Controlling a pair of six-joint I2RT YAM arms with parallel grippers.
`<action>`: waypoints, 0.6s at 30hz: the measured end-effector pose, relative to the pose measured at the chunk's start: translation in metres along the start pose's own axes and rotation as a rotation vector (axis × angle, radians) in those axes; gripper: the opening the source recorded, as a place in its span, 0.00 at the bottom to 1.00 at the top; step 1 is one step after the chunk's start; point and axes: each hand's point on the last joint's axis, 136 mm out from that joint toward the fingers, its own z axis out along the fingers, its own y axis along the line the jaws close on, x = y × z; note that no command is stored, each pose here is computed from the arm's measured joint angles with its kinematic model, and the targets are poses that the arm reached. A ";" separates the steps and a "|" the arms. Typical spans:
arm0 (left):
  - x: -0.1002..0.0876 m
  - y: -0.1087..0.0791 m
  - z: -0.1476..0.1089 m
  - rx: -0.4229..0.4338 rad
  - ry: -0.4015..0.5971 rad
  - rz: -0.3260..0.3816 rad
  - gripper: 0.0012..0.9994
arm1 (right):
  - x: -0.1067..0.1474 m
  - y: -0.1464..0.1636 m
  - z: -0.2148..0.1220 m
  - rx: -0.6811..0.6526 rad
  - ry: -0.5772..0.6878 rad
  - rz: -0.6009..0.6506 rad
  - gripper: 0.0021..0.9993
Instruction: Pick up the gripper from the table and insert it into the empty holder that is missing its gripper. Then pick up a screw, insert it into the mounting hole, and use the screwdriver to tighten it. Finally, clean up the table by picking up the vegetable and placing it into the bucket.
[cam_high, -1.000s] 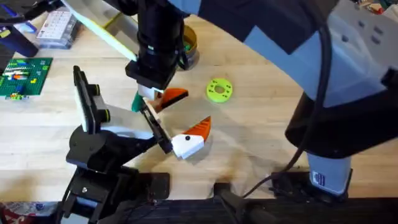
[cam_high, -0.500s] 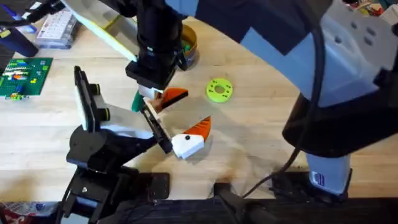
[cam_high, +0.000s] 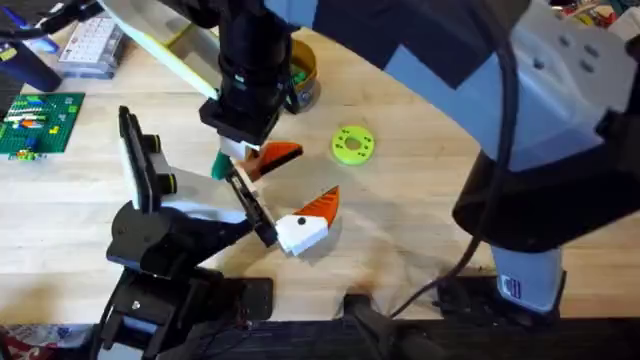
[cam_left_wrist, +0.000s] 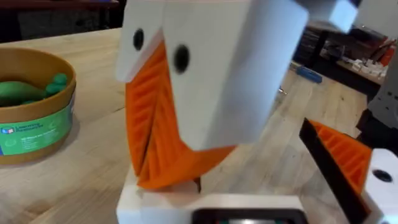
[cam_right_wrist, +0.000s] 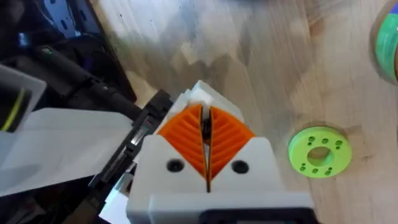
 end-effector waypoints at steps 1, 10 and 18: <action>0.000 0.000 0.000 0.000 0.000 0.000 0.99 | 0.000 0.000 0.000 0.000 0.000 0.000 0.00; 0.000 0.000 0.000 0.000 0.000 0.000 0.99 | 0.000 -0.002 0.000 0.019 0.002 0.009 0.00; 0.000 0.002 0.000 -0.011 -0.002 -0.002 0.99 | -0.004 -0.003 0.001 0.032 -0.012 0.024 0.00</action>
